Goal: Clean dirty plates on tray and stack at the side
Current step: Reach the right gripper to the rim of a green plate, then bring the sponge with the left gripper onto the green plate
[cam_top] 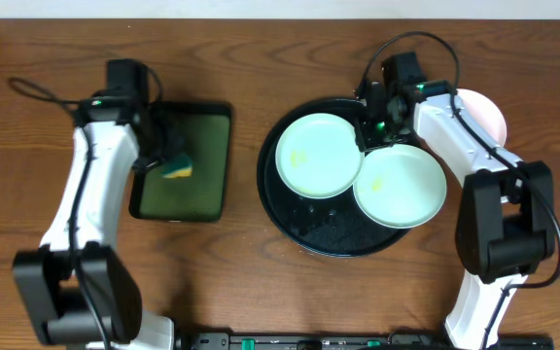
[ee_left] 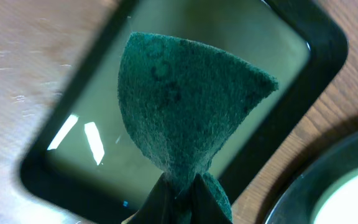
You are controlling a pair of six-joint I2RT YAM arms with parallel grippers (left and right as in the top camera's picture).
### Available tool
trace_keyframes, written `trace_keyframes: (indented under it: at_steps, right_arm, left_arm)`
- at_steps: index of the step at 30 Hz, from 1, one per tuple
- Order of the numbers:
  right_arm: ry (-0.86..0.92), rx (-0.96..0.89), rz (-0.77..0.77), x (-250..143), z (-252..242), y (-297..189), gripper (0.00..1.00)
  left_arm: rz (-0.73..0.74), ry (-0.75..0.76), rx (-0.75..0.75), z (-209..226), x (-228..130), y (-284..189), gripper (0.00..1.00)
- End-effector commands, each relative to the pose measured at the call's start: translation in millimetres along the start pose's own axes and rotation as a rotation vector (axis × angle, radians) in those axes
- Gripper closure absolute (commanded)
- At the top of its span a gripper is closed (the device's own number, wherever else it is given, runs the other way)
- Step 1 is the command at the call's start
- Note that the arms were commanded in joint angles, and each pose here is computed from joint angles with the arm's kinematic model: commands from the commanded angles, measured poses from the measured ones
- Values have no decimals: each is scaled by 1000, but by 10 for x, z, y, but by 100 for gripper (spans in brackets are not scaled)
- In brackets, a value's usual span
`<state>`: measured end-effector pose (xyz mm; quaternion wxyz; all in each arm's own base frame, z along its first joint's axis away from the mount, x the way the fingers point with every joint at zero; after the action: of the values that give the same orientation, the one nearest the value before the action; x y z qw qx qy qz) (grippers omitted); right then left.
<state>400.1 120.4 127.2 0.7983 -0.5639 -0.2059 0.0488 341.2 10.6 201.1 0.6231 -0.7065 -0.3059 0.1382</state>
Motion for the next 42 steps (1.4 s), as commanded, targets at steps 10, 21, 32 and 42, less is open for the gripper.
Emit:
trace_keyframes:
  at_steps: [10, 21, 32, 42]
  right_arm:
    - [-75, -20, 56, -107, 188, 285, 99]
    - [-93, -13, 69, -242, 235, 450, 99]
    - [-80, -25, 59, -230, 275, 473, 99]
    - [143, -194, 13, -181, 137, 460, 99]
  left_arm:
    - [83, 24, 89, -87, 33, 843, 93]
    - [92, 26, 142, -46, 47, 1065, 93]
    - [-100, -31, -19, -174, 77, -8, 93]
    - [45, 18, -137, -621, -500, -77, 93]
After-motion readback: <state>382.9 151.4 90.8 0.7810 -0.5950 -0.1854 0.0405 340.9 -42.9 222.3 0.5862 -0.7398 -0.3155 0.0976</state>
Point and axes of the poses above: each gripper's point midway between its finger pads, its own y axis out along the fingers, its own z axis along the line the jaws close on, x = y × z, the point moved 9 cm from there along -y, back along the fingers, and after that the axes turned 5 degrees about -y, right-handed, at the moved point
